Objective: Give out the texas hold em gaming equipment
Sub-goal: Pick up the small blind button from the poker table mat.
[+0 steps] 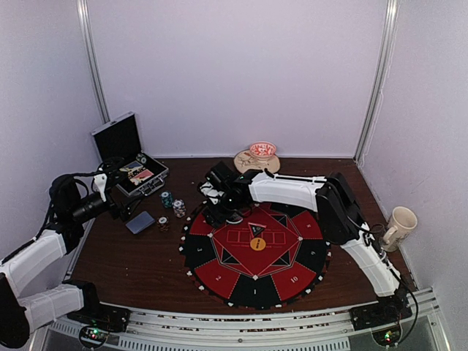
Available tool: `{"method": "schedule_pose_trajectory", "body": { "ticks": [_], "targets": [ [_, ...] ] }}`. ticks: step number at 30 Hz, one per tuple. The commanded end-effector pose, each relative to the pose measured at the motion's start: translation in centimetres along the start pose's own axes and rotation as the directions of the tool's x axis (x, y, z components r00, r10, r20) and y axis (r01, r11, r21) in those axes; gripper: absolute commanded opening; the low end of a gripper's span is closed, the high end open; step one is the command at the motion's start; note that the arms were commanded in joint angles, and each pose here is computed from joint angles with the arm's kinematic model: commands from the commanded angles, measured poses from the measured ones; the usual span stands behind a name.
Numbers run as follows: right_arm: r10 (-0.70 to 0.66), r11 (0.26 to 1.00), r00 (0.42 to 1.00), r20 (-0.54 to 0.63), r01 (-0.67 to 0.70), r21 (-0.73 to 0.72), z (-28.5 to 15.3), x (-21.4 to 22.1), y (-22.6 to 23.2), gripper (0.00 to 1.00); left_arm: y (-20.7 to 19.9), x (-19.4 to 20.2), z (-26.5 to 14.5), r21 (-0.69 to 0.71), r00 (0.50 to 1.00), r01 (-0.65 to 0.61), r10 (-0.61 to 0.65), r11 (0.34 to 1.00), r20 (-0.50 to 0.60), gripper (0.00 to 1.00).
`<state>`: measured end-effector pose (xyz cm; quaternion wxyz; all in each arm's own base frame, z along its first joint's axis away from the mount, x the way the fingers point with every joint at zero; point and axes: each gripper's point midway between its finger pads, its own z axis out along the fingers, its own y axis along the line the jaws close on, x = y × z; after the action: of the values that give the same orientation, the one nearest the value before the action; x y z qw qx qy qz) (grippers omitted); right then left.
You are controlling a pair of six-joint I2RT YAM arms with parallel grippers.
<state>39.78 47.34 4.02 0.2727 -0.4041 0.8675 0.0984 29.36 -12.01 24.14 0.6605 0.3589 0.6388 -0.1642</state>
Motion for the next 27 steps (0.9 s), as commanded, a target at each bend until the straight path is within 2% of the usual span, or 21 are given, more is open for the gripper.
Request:
{"method": "schedule_pose_trajectory", "body": {
  "ticks": [1, 6, 17, 27],
  "targets": [
    [0.009, 0.999, 1.000, 0.002, -0.008, -0.031, 0.5, -0.1, 0.1, 0.85, -0.2, -1.0, -0.1, 0.007, 0.998, -0.041, 0.041, 0.999, 0.044, 0.98],
    [0.011, 0.996, 1.000, -0.009, -0.012, -0.087, 0.8, 0.2, 0.7, 0.83, -0.2, -1.0, -0.1, 0.007, 0.998, -0.043, 0.042, 0.999, 0.045, 0.98],
    [0.003, 0.996, 0.999, -0.040, -0.006, -0.086, 1.9, 0.9, 0.6, 0.82, -0.2, -1.1, -0.1, 0.004, 0.998, -0.045, 0.044, 0.999, 0.047, 0.98],
    [-0.021, 0.999, 0.997, -0.070, 0.017, -0.051, 2.3, 1.8, 0.6, 0.63, -0.2, -1.0, -0.1, 0.003, 0.998, -0.044, 0.043, 0.999, 0.045, 0.98]
  ]
}}
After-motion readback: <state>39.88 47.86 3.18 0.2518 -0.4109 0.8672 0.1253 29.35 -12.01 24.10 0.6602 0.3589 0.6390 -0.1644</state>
